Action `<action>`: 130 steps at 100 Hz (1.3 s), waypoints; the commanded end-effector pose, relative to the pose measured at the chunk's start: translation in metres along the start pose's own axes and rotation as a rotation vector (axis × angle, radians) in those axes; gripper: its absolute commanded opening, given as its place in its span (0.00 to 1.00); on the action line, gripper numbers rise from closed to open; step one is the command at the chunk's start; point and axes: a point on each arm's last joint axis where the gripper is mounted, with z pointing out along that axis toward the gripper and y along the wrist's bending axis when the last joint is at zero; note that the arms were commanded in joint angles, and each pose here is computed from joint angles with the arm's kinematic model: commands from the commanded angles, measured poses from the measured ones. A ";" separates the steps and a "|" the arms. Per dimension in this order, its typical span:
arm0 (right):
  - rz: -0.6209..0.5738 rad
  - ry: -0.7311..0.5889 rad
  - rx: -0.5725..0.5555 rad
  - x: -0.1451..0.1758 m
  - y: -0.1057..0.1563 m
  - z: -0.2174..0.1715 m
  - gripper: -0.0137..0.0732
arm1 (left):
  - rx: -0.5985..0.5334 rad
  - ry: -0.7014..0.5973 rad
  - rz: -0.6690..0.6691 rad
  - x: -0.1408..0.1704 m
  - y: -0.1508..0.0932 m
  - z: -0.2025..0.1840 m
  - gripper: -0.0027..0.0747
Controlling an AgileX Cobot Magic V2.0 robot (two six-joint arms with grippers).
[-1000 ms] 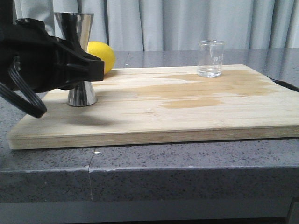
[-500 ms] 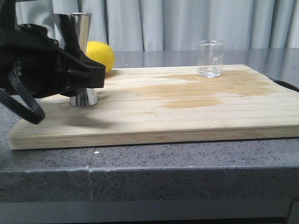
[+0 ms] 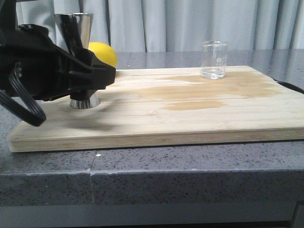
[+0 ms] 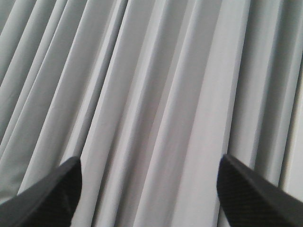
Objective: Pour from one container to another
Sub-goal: 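Lower the jigger onto the board with the left gripper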
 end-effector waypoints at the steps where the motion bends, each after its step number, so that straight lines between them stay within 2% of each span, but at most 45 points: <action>1: -0.004 -0.077 0.000 -0.013 -0.002 0.001 0.77 | -0.001 -0.125 -0.011 -0.020 -0.001 -0.003 0.62; 50: -0.004 -0.077 0.000 -0.013 -0.002 0.001 0.77 | 0.004 -0.141 -0.038 -0.035 -0.001 -0.018 0.62; 72: -0.004 -0.077 0.000 -0.013 -0.002 0.001 0.77 | 0.016 -0.078 -0.042 -0.033 -0.001 -0.021 0.62; 130: -0.004 -0.095 -0.005 -0.015 -0.001 0.001 0.77 | 0.042 -0.027 -0.029 -0.041 -0.003 -0.037 0.62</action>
